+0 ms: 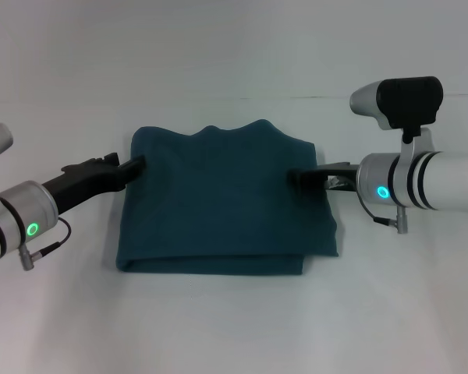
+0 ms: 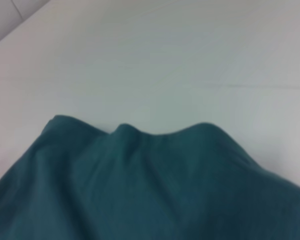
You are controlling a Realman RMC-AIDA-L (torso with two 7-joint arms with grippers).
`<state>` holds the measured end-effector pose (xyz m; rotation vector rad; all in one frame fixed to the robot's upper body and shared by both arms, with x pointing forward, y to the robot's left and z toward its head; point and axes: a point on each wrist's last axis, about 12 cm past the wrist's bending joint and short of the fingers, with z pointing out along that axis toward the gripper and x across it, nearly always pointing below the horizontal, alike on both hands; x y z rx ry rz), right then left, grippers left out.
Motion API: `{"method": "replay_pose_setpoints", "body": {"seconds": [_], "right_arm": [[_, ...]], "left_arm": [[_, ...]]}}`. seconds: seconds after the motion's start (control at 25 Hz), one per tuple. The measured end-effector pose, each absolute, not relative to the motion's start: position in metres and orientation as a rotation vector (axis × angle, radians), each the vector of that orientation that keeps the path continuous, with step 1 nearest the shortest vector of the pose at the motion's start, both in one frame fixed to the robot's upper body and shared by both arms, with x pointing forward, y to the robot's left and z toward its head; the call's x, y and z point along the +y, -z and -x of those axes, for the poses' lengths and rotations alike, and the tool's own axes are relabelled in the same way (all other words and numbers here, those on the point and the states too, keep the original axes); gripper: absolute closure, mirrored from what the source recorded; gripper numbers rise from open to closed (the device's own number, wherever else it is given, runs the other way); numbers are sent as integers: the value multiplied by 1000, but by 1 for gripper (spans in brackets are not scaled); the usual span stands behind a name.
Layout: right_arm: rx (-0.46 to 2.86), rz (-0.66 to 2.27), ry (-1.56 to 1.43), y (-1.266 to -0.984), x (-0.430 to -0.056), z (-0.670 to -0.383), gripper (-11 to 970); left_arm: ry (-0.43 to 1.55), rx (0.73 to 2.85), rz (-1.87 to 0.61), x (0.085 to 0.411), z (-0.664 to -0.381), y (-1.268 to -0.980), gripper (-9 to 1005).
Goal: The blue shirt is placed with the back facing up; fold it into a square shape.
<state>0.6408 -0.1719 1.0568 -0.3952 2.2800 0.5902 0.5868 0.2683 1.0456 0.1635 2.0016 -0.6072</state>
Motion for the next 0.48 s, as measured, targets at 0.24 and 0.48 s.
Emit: {"method": "replay_pose_setpoints", "body": {"seconds": [0.24,0.48], "right_arm": [[2226,396,-635,-1071,-170,-648,958],[2209,425,-579,-1076,-161,-655,959]], "left_arm": [[607,2005,-152,270,-585,-1044,438],[608,2003,-153,270,-586,-1045,438]]}}
